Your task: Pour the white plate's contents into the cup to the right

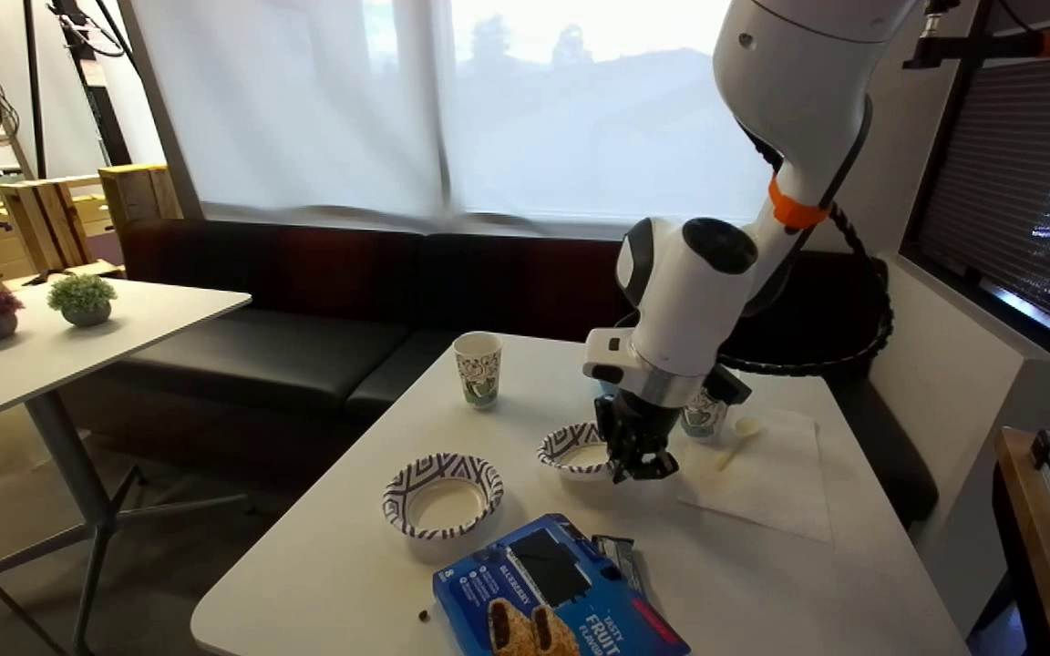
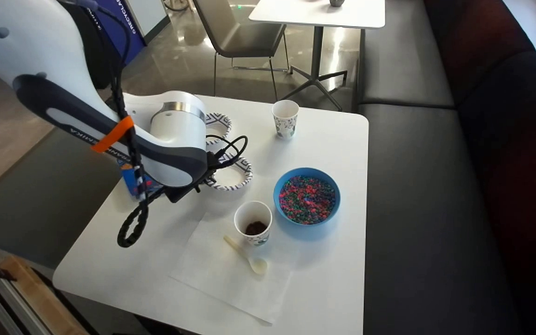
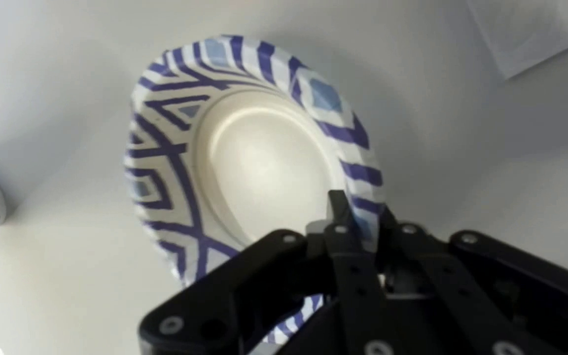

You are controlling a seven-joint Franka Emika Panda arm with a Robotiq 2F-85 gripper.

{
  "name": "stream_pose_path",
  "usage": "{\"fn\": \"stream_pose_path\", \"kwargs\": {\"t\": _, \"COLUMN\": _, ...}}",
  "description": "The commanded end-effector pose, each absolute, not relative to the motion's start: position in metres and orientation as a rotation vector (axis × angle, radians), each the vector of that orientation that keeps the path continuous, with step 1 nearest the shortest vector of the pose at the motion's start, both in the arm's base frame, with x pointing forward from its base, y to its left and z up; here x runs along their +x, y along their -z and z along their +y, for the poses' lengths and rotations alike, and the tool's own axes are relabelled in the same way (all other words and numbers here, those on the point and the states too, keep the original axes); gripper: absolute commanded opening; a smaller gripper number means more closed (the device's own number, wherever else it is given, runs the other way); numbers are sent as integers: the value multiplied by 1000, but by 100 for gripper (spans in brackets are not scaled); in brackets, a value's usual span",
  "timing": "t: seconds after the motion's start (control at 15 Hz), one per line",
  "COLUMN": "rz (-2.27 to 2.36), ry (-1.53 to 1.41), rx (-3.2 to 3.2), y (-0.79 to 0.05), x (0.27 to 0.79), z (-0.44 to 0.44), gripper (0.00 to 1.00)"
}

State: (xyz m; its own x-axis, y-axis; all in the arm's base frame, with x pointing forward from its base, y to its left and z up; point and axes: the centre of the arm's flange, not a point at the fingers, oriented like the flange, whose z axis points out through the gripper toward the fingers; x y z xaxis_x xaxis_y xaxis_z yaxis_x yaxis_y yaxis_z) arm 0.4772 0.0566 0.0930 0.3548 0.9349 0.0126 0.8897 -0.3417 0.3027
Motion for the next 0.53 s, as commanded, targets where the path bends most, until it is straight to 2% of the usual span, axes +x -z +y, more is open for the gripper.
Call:
{"fn": "stream_pose_path", "kwargs": {"t": 0.0, "rz": 1735, "ry": -243, "rx": 2384, "y": -122, "x": 471, "z": 70, "gripper": 46}}
{"fn": "stream_pose_path", "kwargs": {"t": 0.47, "rz": 1712, "ry": -278, "rx": 2649, "y": -209, "x": 398, "z": 113, "gripper": 96}}
